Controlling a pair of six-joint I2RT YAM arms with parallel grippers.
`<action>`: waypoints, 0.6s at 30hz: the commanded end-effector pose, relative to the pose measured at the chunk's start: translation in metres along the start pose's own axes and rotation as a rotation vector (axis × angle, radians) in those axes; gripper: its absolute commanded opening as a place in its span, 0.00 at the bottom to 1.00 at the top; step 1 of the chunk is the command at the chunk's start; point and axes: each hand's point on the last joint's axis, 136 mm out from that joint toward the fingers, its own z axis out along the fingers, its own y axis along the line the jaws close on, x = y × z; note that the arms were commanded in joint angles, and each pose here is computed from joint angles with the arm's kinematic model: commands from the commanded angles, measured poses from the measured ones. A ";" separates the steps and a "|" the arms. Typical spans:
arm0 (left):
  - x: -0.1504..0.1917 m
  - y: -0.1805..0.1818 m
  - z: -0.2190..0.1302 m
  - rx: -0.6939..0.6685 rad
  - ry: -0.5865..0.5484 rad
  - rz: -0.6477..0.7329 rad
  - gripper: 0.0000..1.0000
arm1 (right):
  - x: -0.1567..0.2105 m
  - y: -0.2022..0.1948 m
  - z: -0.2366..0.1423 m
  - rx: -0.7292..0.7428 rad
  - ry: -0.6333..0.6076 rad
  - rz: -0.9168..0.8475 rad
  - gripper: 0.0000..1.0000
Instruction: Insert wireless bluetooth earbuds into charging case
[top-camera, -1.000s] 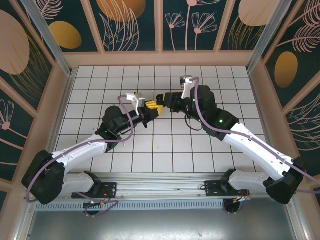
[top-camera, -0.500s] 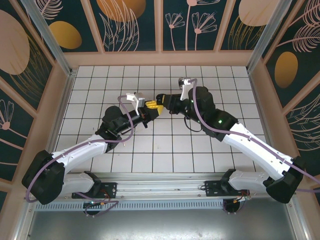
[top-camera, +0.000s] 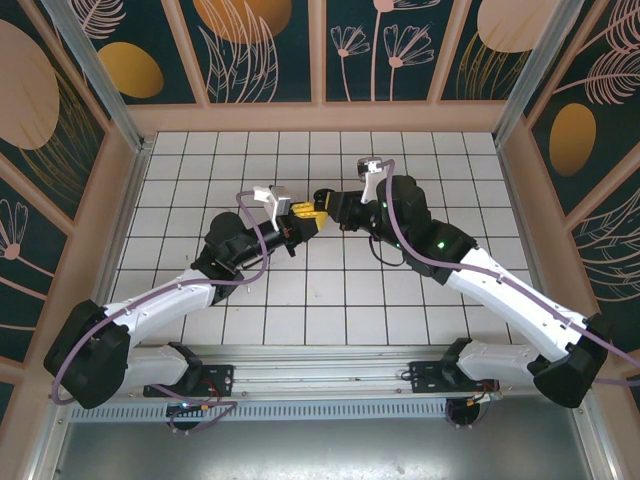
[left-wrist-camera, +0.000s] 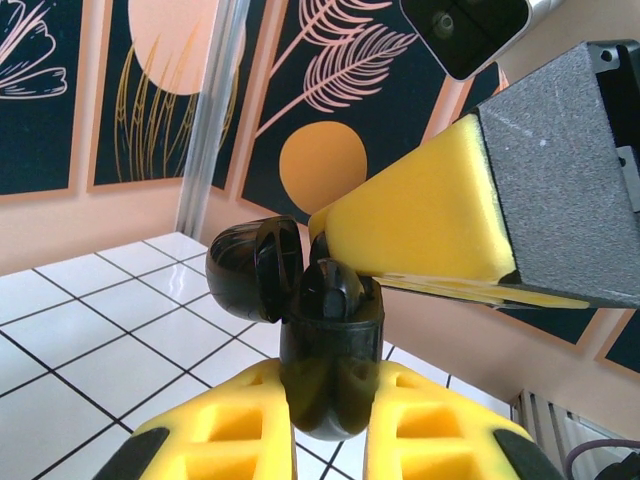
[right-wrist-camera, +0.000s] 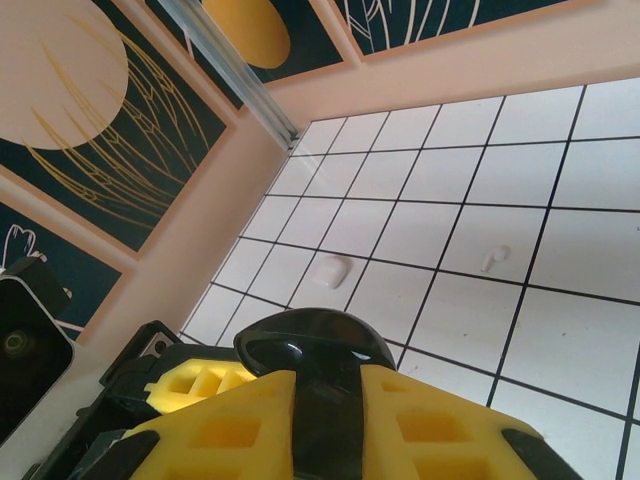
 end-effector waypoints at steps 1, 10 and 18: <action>-0.026 -0.001 0.002 0.001 -0.080 0.015 0.00 | 0.007 -0.001 -0.009 0.013 0.022 0.007 0.23; -0.025 -0.001 0.002 0.003 -0.078 0.015 0.00 | 0.001 0.003 -0.011 0.005 0.015 0.013 0.37; -0.024 -0.002 0.003 0.011 -0.073 0.011 0.00 | -0.019 0.007 -0.027 0.008 -0.047 0.017 0.47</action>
